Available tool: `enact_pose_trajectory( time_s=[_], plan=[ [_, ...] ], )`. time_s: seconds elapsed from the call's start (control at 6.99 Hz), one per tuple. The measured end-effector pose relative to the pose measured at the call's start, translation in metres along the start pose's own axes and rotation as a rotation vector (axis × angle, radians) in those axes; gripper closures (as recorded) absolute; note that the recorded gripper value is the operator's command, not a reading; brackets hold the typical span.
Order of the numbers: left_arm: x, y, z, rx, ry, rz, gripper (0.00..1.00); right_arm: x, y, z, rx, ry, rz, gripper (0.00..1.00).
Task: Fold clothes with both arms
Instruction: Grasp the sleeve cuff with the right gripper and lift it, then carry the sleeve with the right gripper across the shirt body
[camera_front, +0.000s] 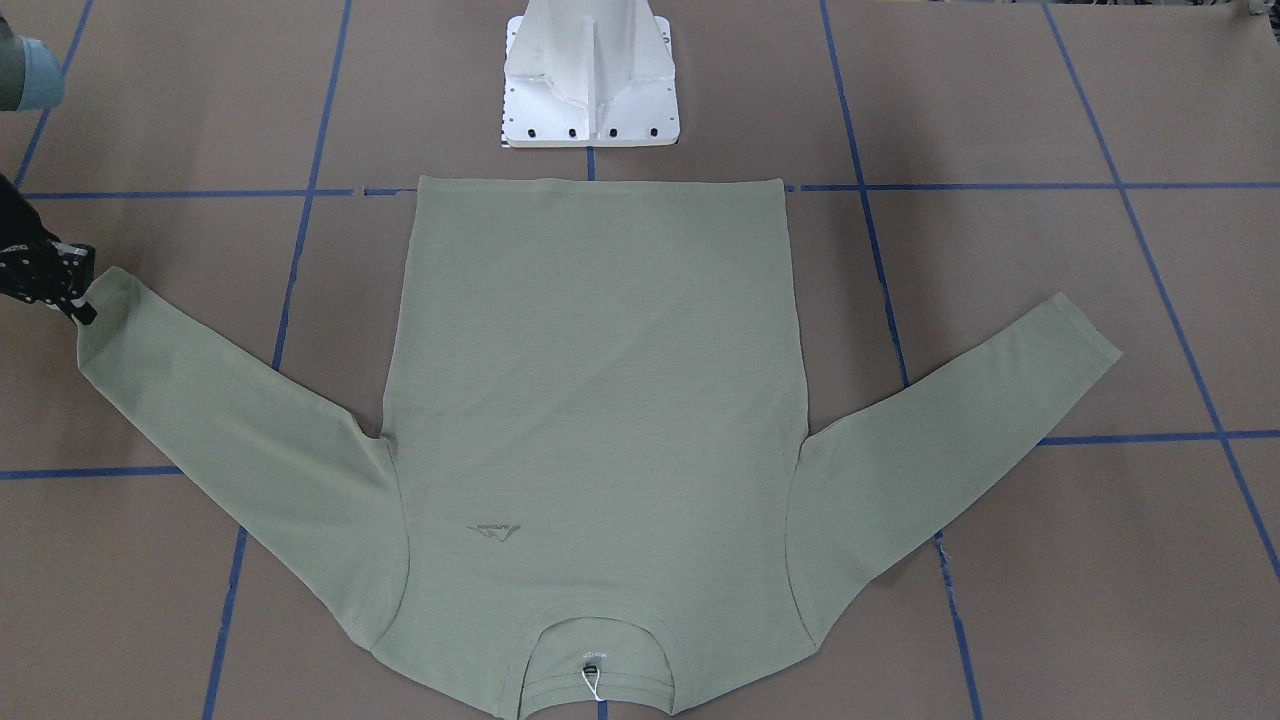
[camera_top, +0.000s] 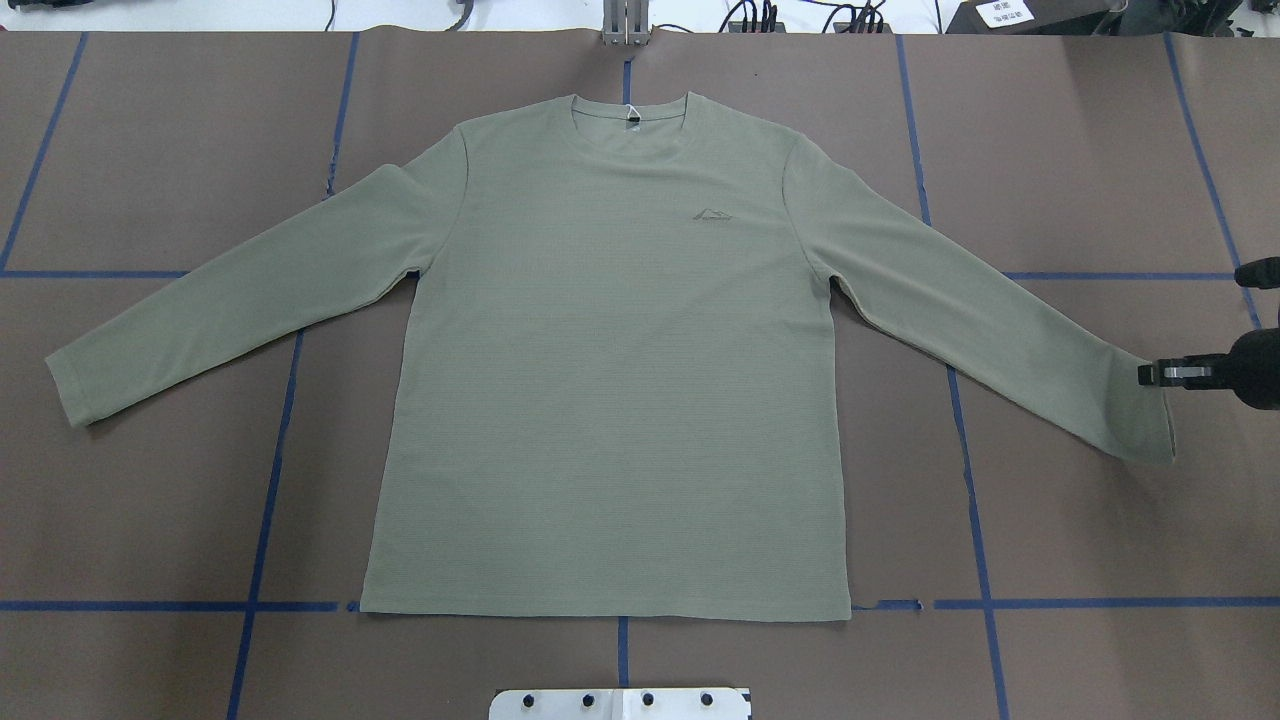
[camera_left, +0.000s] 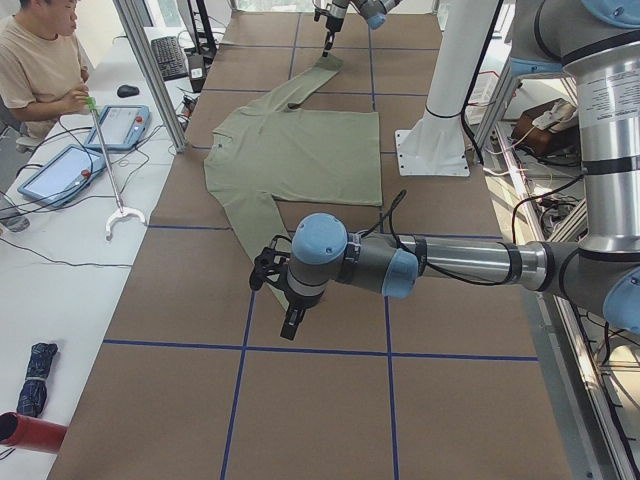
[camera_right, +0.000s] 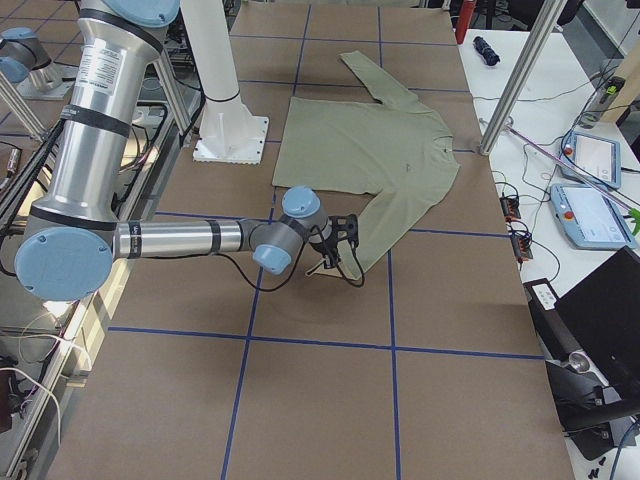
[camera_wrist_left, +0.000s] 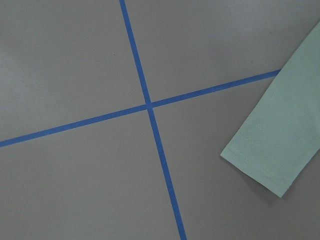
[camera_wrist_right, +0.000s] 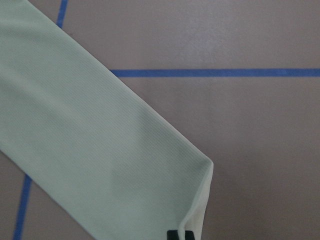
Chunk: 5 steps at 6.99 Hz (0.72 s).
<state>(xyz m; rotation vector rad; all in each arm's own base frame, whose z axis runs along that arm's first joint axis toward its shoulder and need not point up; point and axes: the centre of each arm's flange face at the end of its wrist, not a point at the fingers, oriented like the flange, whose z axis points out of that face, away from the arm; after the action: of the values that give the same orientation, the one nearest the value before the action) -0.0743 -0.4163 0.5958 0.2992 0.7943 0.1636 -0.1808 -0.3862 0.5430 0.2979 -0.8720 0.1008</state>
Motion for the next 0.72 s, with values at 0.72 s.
enact_pose_trajectory(
  time_s=[0.72],
  plan=[
    [0.000,-0.002,0.000,0.001,-0.001,-0.004,0.00,-0.329,-0.170,-0.095,-0.024,0.084,0.224,1.00]
  ],
)
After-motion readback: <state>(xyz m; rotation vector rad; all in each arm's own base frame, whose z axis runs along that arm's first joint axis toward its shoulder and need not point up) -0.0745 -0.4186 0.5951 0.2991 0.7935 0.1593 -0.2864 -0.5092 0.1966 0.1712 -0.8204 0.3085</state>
